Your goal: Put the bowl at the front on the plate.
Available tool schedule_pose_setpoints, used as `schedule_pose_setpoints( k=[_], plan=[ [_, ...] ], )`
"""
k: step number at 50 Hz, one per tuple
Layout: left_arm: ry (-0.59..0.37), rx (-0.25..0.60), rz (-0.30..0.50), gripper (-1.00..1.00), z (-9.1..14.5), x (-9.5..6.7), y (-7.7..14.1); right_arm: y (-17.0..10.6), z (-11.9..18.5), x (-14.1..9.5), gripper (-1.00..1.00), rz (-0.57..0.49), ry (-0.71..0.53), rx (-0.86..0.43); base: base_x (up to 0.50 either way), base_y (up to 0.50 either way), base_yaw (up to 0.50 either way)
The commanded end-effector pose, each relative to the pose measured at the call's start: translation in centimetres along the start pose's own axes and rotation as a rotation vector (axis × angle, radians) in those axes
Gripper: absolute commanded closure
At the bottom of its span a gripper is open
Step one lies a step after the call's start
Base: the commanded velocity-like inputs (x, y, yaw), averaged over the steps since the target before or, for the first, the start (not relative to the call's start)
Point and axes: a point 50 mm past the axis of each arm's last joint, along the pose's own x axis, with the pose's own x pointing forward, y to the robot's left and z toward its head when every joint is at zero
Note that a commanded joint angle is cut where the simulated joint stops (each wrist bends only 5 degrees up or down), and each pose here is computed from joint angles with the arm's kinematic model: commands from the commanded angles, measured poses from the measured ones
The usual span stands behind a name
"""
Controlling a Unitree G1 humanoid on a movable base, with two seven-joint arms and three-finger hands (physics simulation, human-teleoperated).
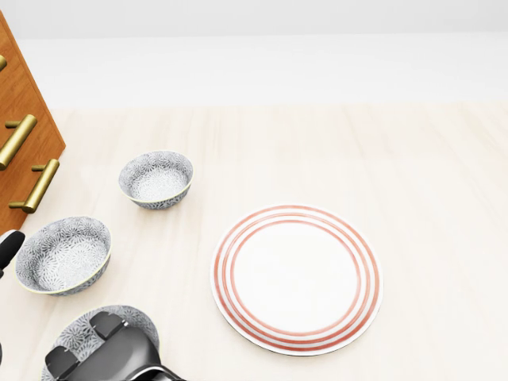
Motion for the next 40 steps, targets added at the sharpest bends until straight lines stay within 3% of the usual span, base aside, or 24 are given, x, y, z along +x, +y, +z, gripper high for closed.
schedule_pose_setpoints(
  k=[1,18,26,39,40],
  plan=[
    [-0.001,0.000,0.002,-1.00,-0.1,0.1,0.0,1.2,0.6,0.3,-1.00,0.045,-0.012,0.052,0.00,0.00,0.00],
    [0.004,-0.001,0.003,-1.00,-0.2,0.2,-0.1,4.1,-0.3,1.9,-1.00,0.198,-0.053,0.120,0.00,0.00,0.00],
    [0.002,-0.005,-0.001,-1.00,0.0,0.0,0.0,4.7,-0.5,2.0,-1.00,0.223,-0.036,0.131,0.00,0.00,0.00],
    [0.002,-0.005,-0.003,-1.00,0.1,0.0,0.0,7.3,-2.6,3.4,-1.00,0.387,-0.011,0.161,0.00,0.00,0.00],
    [0.002,-0.005,-0.001,-1.00,0.1,0.0,0.0,7.3,-2.7,3.5,-0.30,0.389,-0.017,0.165,0.00,0.00,0.00]
  ],
)
